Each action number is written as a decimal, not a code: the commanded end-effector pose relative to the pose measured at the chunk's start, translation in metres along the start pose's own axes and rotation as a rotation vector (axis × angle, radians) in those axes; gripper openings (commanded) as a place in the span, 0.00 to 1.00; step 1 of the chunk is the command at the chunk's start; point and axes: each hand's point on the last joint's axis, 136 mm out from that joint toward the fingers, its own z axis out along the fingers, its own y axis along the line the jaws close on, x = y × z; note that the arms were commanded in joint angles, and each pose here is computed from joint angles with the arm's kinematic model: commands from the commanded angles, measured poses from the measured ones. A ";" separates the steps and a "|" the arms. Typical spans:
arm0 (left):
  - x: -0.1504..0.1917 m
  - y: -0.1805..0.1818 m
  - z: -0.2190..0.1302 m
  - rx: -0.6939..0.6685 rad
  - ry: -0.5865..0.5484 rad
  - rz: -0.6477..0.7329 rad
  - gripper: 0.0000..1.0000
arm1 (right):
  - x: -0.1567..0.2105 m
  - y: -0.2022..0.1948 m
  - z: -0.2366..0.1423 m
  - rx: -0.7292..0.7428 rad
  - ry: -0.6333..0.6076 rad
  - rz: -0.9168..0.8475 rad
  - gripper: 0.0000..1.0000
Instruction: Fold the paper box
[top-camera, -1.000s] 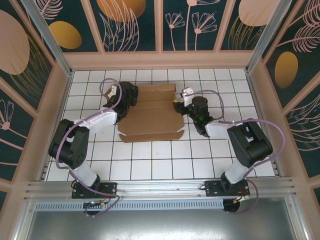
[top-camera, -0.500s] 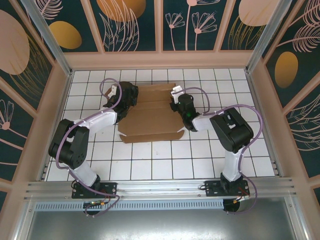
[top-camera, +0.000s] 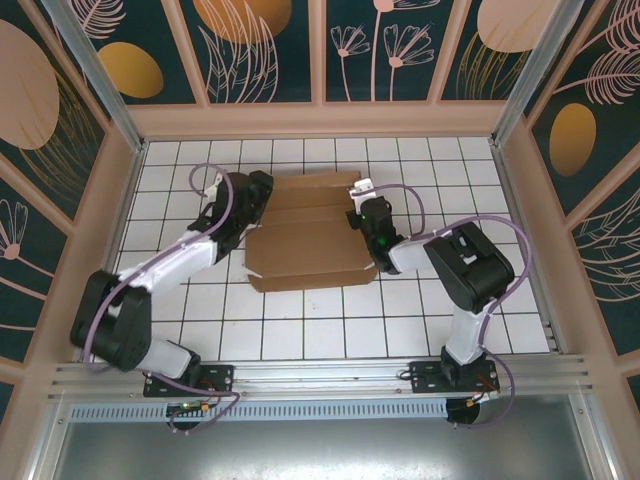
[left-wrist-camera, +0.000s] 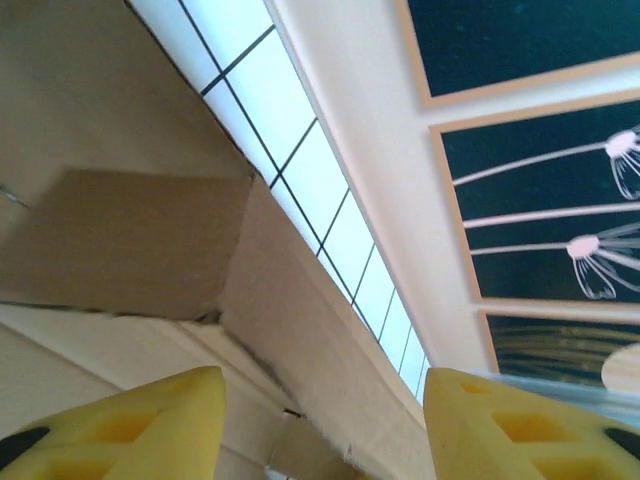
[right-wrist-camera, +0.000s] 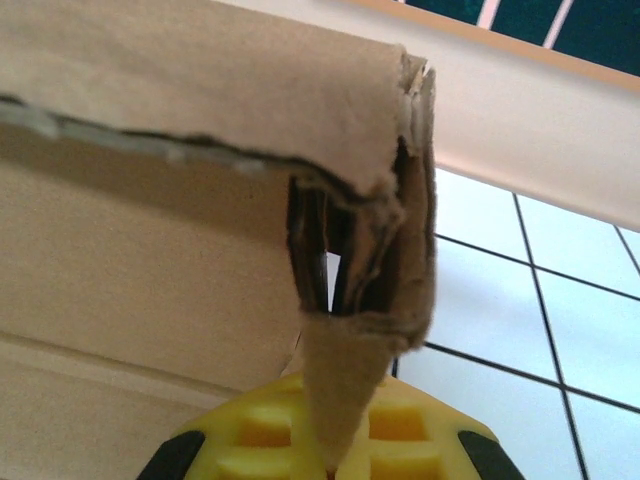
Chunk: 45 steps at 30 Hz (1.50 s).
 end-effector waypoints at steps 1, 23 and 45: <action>0.005 0.020 -0.034 -0.036 0.035 0.165 0.55 | -0.020 -0.020 -0.015 0.082 -0.057 0.052 0.00; -0.015 -0.078 -0.157 0.125 0.083 0.653 0.53 | 0.003 -0.006 -0.035 0.098 0.044 0.102 0.00; -0.005 -0.014 -0.019 -0.011 0.336 0.631 0.58 | 0.021 -0.007 -0.048 0.093 0.053 0.092 0.00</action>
